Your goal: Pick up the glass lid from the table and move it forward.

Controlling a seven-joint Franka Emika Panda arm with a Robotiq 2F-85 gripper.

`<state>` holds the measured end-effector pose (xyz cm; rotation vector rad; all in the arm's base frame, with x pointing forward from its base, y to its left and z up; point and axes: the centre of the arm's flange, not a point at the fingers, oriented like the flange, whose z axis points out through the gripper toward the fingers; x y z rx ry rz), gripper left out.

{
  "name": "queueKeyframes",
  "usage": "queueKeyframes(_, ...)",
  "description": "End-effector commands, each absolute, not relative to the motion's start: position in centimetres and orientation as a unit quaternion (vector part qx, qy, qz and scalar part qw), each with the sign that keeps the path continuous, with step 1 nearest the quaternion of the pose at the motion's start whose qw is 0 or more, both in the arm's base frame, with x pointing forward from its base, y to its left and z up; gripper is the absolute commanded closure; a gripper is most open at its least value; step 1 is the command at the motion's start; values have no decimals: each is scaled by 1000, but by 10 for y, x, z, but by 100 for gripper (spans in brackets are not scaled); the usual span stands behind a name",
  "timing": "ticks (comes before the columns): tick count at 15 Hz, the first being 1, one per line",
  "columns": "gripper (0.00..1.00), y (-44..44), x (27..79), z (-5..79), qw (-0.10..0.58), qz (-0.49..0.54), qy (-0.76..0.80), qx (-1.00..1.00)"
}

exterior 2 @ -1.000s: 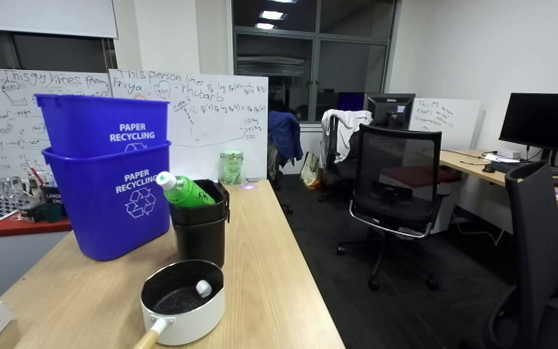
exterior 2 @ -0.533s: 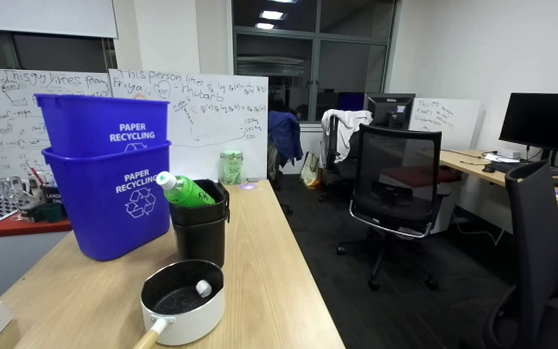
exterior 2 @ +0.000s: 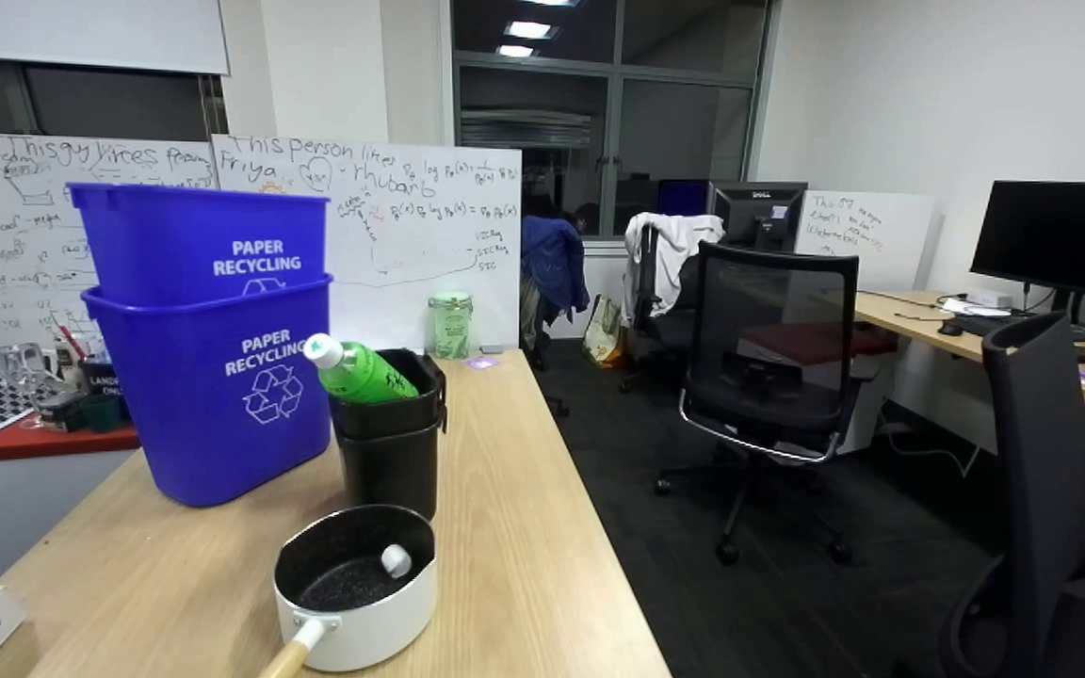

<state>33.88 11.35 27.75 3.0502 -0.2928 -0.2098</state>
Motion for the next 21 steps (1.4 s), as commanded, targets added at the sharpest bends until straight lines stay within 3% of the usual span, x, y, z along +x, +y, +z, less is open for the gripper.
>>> queueKeyframes(1,0,110,323,261,62,-31,-112,991)
queueKeyframes(21,0,108,280,184,125,-28,-265,956)
